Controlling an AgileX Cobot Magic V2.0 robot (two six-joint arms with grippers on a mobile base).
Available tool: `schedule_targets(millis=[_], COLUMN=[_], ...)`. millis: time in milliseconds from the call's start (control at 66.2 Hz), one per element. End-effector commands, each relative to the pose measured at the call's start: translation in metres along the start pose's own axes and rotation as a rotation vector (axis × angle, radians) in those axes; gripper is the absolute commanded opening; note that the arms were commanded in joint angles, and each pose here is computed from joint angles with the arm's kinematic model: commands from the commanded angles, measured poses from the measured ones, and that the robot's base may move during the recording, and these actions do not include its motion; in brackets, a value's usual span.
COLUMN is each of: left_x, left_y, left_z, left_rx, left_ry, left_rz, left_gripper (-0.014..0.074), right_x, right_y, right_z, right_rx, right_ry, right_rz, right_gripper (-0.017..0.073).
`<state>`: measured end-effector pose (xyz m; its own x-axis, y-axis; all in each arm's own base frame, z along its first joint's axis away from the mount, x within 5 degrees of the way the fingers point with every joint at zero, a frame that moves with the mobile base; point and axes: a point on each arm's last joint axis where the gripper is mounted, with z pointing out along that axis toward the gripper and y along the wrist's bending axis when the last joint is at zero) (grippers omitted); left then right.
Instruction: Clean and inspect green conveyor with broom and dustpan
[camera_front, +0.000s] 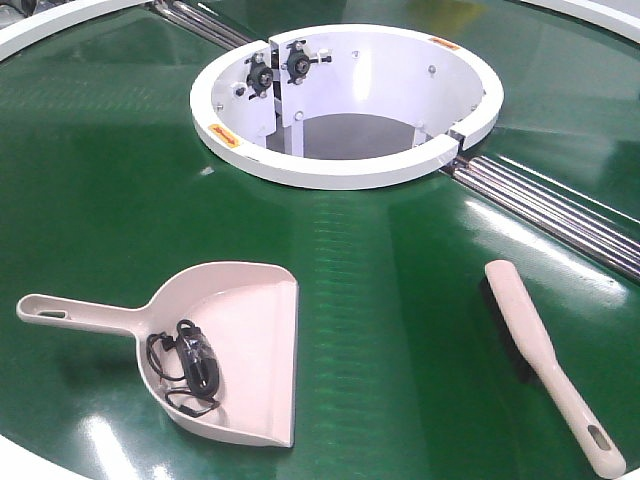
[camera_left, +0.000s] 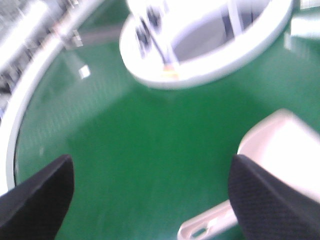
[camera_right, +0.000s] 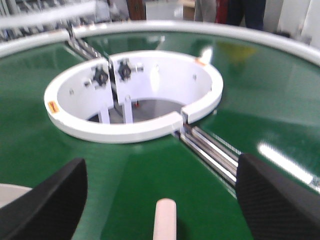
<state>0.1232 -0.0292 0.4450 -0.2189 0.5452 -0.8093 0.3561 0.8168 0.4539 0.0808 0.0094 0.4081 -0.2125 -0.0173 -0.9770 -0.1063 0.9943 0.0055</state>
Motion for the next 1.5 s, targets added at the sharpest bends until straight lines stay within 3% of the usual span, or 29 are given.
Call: schedule_targets(millis=[0,151,302,408,514,635,726,816,922,998,1481], left_x=[0.004,0.057,0.107,0.129,0.148,0.168,0.169,0.171,0.171,0.171,0.171], left_y=[-0.004,-0.031,-0.056,-0.068,-0.08,-0.093,-0.094,-0.094,-0.095,-0.094,-0.095], left_z=[-0.028,-0.043,-0.038,-0.029,-0.01,0.007,0.008,0.008,0.008,0.008,0.008], left_rx=[-0.045,-0.045,-0.04,-0.049,-0.04,-0.002,0.003,0.005,0.005,0.005,0.005], left_ry=[-0.189,-0.25,-0.292,-0.359,-0.327,-0.255,-0.256,-0.236,-0.229,-0.229,-0.229], left_rz=[-0.087,-0.111,-0.264,-0.304,-0.325,-0.419,-0.427,-0.429,-0.426,-0.425,-0.426], left_gripper=[0.0586,0.0586,0.0582,0.0554,0.051,0.0449,0.0387,0.0241,0.0003,-0.0008,-0.0008], right_x=[-0.002,0.044,0.101,0.133,0.145,0.149,0.151,0.151,0.153,0.153,0.153], right_y=[0.001,0.002,0.0,-0.001,-0.002,-0.002,-0.002,-0.002,-0.002,-0.002,-0.001], right_z=[-0.016,-0.029,-0.031,-0.023,-0.015,-0.012,-0.01,-0.008,-0.006,-0.006,-0.006], right_rx=[0.005,0.019,0.048,0.055,0.06,0.057,0.054,0.055,0.053,0.05,0.039], right_ry=[-0.13,-0.208,-0.278,-0.276,-0.286,-0.241,-0.207,-0.189,-0.164,-0.159,-0.163], right_rz=[0.003,-0.003,-0.029,-0.03,-0.022,-0.021,-0.02,-0.022,-0.021,-0.015,0.011], right_gripper=[0.058,0.058,0.058,0.058,0.058,0.058,0.055,0.0437,0.0162,-0.0017,-0.0009])
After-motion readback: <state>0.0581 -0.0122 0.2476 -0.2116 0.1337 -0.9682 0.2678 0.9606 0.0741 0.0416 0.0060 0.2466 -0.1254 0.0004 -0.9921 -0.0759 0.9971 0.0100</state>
